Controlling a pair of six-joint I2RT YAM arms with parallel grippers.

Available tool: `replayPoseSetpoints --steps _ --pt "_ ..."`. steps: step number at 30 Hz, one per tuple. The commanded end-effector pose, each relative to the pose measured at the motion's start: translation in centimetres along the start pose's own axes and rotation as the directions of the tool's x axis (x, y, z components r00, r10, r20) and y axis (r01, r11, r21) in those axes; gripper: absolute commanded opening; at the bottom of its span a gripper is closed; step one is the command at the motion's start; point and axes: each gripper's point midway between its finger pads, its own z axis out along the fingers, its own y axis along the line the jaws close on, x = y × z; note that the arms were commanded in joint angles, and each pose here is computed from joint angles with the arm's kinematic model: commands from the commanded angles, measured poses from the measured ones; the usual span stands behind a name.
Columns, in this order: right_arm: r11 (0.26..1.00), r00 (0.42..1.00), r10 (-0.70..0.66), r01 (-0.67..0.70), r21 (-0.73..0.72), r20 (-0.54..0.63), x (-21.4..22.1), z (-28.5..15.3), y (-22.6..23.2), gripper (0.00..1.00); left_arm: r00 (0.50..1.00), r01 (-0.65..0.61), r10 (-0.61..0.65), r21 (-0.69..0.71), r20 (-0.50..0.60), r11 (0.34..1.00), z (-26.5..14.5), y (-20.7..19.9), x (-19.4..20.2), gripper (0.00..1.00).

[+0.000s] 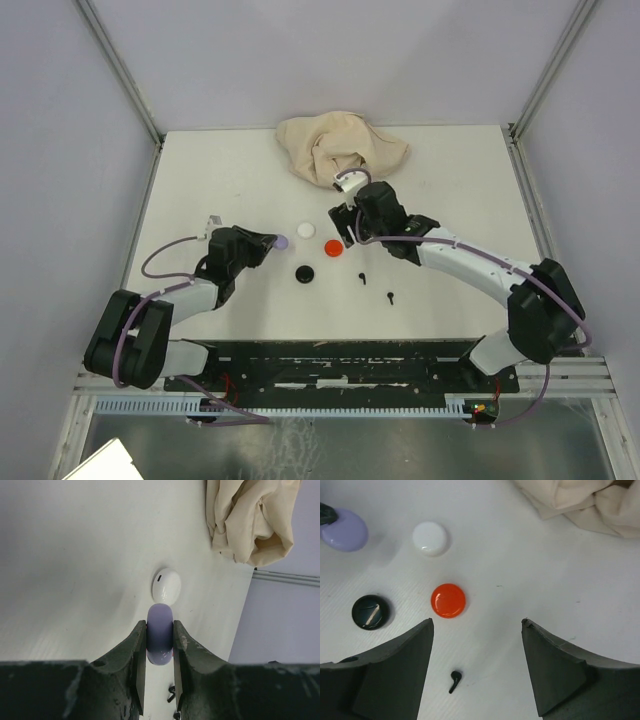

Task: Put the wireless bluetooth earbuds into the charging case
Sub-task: Place the charging case at the center of the board.

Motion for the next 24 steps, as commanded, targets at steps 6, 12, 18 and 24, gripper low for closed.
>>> replayPoseSetpoints --steps 6,12,18,24 --pt "0.962 0.992 0.021 -0.053 -0.267 -0.121 0.8 2.7 6.1 0.76 0.991 -0.119 0.118 0.013 0.067 0.993 0.3 0.7 -1.1 0.03" --pt "0.953 0.989 -0.002 -0.042 -0.3 -0.145 1.4 3.9 8.0 0.75 0.99 -0.128 0.128 0.001 0.055 0.992 0.8 1.8 -0.6 0.03" --pt "0.938 0.987 -0.029 -0.028 -0.346 -0.158 1.6 4.7 9.8 0.75 0.987 -0.147 0.148 -0.023 0.055 0.989 1.2 2.7 -0.6 0.03" --pt "0.916 0.983 -0.063 -0.011 -0.402 -0.171 2.0 5.1 11.8 0.75 0.984 -0.168 0.17 -0.04 0.056 0.985 1.3 3.2 -0.6 0.03"
